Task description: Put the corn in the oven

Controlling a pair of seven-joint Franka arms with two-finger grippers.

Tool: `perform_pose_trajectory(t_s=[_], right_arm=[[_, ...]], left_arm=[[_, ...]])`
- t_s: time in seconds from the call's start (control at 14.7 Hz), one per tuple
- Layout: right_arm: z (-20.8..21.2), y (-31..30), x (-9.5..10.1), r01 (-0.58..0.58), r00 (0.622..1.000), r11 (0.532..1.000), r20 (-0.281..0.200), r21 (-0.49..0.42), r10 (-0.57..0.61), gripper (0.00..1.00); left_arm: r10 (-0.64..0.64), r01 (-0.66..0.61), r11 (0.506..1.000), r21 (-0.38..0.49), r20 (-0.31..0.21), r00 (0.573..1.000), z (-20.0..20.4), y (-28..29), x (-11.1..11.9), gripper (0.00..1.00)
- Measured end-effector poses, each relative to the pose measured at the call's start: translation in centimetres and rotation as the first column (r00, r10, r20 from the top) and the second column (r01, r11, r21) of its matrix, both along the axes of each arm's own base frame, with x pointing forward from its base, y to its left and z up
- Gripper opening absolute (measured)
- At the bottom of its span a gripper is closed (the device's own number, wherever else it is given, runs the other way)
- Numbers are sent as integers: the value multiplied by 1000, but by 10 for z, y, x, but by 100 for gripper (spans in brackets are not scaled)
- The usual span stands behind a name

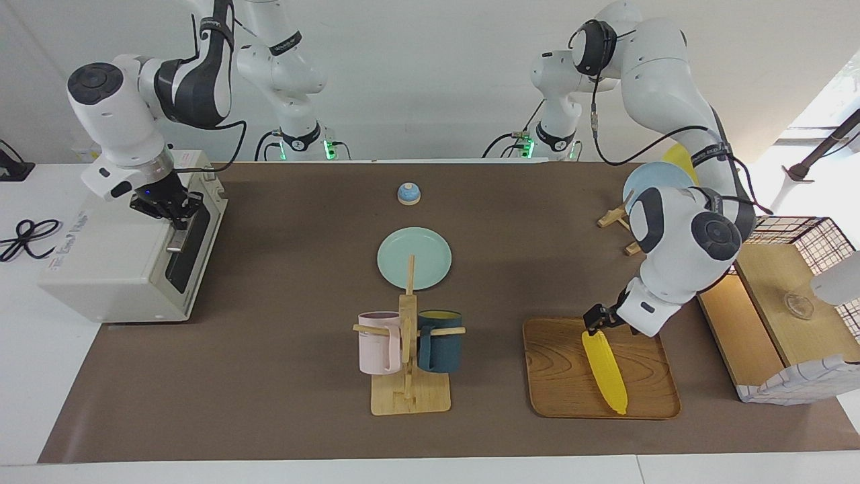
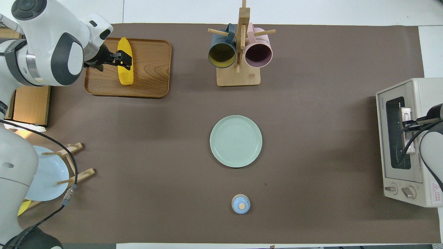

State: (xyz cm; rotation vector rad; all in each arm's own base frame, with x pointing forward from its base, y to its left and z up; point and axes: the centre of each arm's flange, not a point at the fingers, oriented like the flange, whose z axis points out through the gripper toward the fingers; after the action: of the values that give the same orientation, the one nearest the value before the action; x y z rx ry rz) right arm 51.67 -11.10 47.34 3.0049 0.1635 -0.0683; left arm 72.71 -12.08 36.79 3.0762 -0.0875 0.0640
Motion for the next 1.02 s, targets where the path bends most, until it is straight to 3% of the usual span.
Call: perform_pose_trajectory(t_s=[0.27, 0.75, 0.88, 1.02], right_arm=[[-1, 0, -1, 1, 1000, 1000, 5, 1, -1, 1], [-8, 29, 1, 25, 1000, 1000, 6, 19, -25, 1], [-16, 45, 2, 27, 1000, 999, 9, 37, -28, 1], [-25, 57, 1, 25, 1000, 998, 16, 54, -26, 1]], left_arm=[[-21, 21, 1000, -6, 46, 999, -27, -1, 10, 100], [-64, 64, 998, -2, 49, 997, -51, -4, 8, 100], [-71, 71, 997, -1, 50, 996, -51, -4, 8, 97], [-77, 77, 997, -1, 53, 996, -51, -4, 8, 83]])
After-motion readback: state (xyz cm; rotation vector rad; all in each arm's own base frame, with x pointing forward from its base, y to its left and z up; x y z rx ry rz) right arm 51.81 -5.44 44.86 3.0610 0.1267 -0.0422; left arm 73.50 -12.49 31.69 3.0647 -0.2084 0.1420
